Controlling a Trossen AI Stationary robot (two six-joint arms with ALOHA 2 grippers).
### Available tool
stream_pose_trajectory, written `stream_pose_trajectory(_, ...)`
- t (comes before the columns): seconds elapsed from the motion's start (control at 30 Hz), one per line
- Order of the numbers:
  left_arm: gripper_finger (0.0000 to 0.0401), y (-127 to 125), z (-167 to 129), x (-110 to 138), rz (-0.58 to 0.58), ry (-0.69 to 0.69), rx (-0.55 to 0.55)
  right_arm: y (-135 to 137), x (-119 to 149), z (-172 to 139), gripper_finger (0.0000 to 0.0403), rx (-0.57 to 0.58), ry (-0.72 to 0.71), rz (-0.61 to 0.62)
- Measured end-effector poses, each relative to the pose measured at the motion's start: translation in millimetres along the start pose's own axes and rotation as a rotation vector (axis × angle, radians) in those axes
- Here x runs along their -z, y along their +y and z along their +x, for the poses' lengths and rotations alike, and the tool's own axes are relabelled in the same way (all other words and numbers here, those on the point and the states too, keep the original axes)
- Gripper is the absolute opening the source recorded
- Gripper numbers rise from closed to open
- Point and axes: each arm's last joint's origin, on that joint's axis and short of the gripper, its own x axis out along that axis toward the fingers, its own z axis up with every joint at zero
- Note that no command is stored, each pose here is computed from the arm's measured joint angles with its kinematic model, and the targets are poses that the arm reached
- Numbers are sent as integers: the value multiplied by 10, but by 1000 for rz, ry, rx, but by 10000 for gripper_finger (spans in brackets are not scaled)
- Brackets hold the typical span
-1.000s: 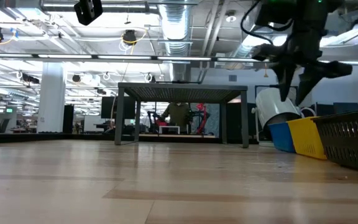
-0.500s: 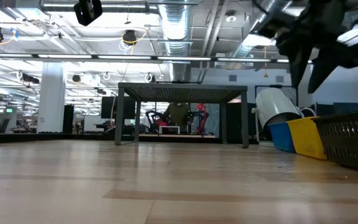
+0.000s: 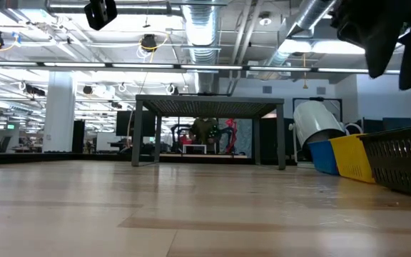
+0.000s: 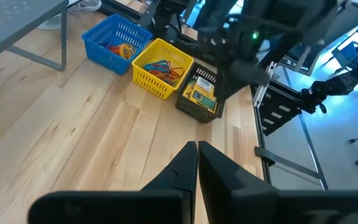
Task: Pick & Place Office Desk Supplies
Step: Put the black basket on the shelf
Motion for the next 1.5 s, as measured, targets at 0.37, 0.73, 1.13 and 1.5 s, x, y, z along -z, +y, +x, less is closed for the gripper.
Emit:
stream_pose_trajectory(0.37, 8, -16, -1, 10, 0, 34, 55, 239, 78, 312, 123, 172, -32, 1)
stream_pose_trajectory(0.73, 8, -37, -4, 27, 2, 87, 134, 238, 82, 350, 123, 206, -56, 74)
stream_pose_trajectory(1.13, 8, -41, -5, 31, 3, 97, 148, 198, 69, 344, 123, 254, -57, 77)
stream_pose_trajectory(1.5, 8, -39, -5, 33, 4, 99, 146, 160, 33, 411, 123, 259, -60, 94)
